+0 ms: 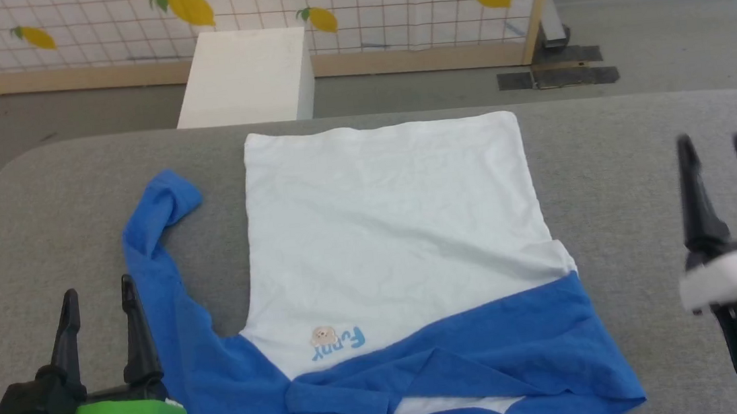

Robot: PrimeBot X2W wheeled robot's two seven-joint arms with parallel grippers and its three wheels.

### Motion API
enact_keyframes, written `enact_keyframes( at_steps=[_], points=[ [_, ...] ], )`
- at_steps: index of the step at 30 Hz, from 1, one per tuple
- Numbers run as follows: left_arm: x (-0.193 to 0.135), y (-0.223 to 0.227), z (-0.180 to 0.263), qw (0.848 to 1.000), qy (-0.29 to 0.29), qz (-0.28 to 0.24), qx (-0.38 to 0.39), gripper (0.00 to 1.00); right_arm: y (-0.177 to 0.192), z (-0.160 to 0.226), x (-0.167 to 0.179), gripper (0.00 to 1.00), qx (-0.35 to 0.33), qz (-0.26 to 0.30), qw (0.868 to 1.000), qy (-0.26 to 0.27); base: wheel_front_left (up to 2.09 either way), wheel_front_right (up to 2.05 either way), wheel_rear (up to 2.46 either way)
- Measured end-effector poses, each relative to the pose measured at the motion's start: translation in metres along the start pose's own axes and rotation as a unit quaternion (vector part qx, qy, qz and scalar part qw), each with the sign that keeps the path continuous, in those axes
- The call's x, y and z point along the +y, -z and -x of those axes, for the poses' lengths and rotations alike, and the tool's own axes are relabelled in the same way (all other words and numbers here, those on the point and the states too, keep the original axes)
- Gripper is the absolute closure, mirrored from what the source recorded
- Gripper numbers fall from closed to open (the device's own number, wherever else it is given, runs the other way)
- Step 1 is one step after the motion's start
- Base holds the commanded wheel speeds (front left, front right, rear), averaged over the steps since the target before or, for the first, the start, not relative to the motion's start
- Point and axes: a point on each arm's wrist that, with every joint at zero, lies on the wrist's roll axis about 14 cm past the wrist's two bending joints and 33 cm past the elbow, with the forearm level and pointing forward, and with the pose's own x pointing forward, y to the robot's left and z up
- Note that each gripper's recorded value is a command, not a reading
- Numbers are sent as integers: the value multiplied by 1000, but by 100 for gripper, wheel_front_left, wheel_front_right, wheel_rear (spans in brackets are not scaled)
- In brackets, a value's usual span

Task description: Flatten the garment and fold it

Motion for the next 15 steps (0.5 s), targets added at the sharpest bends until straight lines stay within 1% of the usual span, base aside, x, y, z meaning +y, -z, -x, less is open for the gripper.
enact_keyframes(
  at_steps=[3, 5, 10, 13, 15],
  points=[
    [-5, 4, -2, 1000, 7, 3, 6, 0, 10, 24, -25, 0, 3, 12, 999, 37, 0, 0, 0],
    [-8, 9, -2, 1000, 9, 5, 12, 0, 20, 37, -35, 0, 14, 3, 998, 53, 0, 0, 0],
    [-9, 26, -10, 999, 13, 8, 42, 0, 28, 45, -49, 0, 18, -13, 997, 75, 0, 0, 0],
    [-7, 27, -42, 998, 24, 8, 62, 0, 31, 41, -51, 0, 19, -10, 997, 77, 0, 0, 0],
    [-4, 22, -72, 997, 34, -6, 70, 0, 32, 33, -49, 0, 17, -9, 997, 73, 0, 0, 0]
  ],
)
